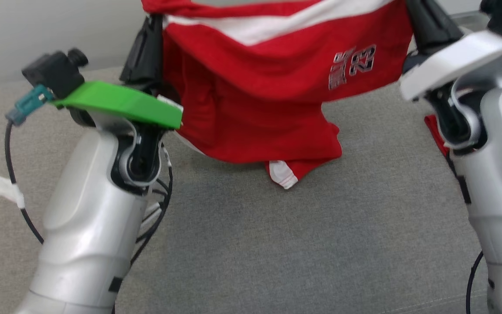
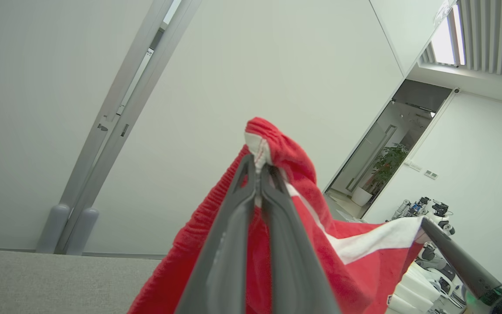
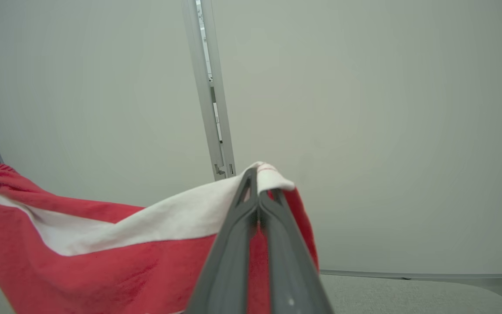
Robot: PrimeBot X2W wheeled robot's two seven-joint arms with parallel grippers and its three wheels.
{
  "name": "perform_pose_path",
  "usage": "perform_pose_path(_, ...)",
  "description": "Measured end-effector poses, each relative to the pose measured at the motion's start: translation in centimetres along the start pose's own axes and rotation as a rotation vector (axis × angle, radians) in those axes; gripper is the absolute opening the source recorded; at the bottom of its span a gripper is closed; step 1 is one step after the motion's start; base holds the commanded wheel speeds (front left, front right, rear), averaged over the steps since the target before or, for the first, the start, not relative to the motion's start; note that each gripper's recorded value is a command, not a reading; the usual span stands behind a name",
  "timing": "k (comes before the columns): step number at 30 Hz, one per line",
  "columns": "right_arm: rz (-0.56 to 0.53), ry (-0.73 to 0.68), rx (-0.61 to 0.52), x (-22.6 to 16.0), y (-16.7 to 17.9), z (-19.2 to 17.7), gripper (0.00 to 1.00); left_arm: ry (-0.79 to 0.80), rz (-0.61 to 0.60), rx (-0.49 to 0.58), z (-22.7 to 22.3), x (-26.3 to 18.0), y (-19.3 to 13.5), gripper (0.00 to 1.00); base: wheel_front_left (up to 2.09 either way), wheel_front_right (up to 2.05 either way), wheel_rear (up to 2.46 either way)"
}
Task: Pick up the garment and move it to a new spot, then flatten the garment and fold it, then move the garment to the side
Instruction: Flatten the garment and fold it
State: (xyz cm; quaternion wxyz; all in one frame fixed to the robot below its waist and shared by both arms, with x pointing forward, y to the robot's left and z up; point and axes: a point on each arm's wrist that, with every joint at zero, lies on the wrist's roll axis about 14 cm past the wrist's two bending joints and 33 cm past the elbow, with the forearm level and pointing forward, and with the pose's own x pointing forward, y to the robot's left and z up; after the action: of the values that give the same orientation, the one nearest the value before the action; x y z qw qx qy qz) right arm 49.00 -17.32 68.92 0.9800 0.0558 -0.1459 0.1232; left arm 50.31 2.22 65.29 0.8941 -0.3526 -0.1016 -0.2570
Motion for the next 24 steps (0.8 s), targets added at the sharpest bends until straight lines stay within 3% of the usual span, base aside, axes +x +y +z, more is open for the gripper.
perform_pose_path(5, -0.081, -0.059, 0.058, 4.6, -3.1, 0.4, 0.00, -0.036, 0.067, 0.046, 0.4, 4.3, 3.4, 0.00, 0.00, 0.00, 0.00)
perform_pose_path(8, -0.086, -0.156, 0.016, 7.2, -3.6, 1.7, 0.00, -0.123, 0.104, 0.028, 1.8, 6.6, 5.4, 0.00, 0.00, 0.00, 0.00)
perform_pose_path(14, -0.099, -0.339, -0.006, 9.3, -4.7, 3.4, 0.00, -0.277, 0.008, 0.044, 5.0, 8.9, 5.1, 0.00, 0.00, 0.00, 0.00)
perform_pose_path(17, -0.091, -0.299, -0.020, 9.7, -4.6, 1.2, 0.00, -0.271, 0.028, 0.032, 3.9, 7.9, 6.9, 0.00, 0.00, 0.00, 0.00)
perform_pose_path(24, -0.047, 0.066, -0.075, 6.2, -3.9, -10.5, 0.00, -0.013, 0.152, 0.036, -5.3, 2.6, 10.9, 0.00, 0.00, 0.00, 0.00)
